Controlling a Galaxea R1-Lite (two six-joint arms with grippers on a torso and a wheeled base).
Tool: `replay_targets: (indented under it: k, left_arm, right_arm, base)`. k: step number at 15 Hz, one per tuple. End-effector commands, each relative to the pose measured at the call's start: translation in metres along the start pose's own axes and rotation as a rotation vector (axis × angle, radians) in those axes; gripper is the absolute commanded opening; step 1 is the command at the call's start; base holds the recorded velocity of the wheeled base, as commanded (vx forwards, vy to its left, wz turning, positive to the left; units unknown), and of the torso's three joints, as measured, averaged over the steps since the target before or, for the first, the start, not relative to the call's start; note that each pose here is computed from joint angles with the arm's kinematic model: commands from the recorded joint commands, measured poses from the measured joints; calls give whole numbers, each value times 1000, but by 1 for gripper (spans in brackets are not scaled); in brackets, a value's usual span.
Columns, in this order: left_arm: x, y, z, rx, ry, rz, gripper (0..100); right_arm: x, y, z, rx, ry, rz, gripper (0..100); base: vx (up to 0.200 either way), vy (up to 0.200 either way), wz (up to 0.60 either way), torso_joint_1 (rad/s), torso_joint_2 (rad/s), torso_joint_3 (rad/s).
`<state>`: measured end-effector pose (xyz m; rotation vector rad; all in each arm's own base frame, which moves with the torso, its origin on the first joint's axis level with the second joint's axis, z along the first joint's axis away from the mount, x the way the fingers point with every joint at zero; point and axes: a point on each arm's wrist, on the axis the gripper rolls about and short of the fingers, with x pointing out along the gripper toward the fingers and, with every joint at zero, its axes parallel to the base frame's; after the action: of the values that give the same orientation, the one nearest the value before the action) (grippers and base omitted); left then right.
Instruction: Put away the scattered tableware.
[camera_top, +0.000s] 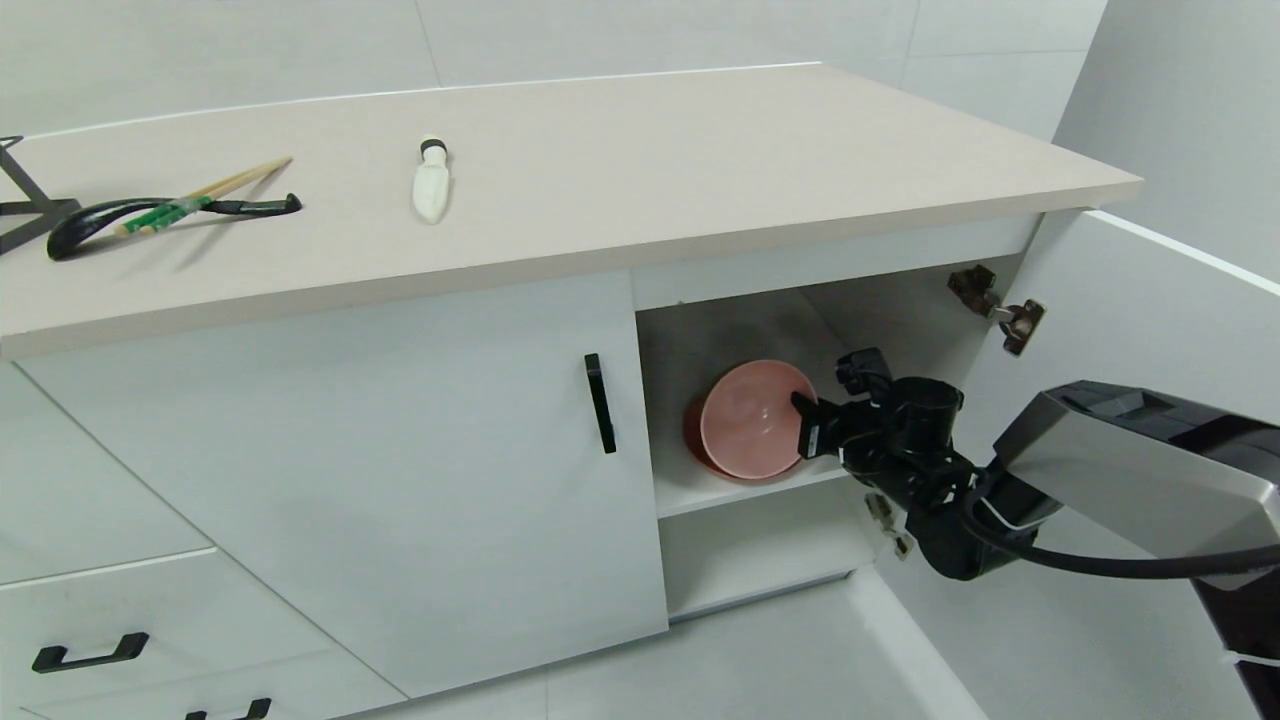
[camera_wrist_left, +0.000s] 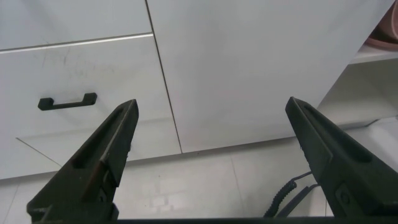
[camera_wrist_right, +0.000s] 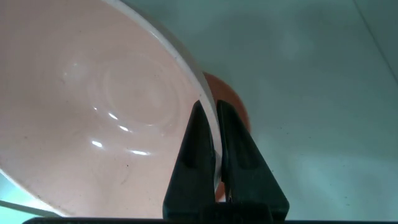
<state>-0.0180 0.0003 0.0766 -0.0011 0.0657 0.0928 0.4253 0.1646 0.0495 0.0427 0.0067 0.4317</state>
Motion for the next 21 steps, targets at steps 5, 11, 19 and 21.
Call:
replay_targets:
  k: [5,11,19,21]
  left_arm:
    - [0,0,0,-2,3,-1,100]
    - [0,0,0,-3,3,1,100]
    - [0,0,0,-3,3,1,100]
    - [0,0,0,-3,3,1,100]
  right_arm:
    - [0,6,0,-1,2,13,100]
    - [-5,9,23,-11,-54,17,100]
    - [-106,38,60,-89,-83,81,100]
    - [-135,45,65,-88,-77,102,100]
  base:
    - [0,0,0,0,0,0]
    - [0,0,0,0,0,0]
    - [0,0,0,0,0,0]
    - [0,0,0,0,0,0]
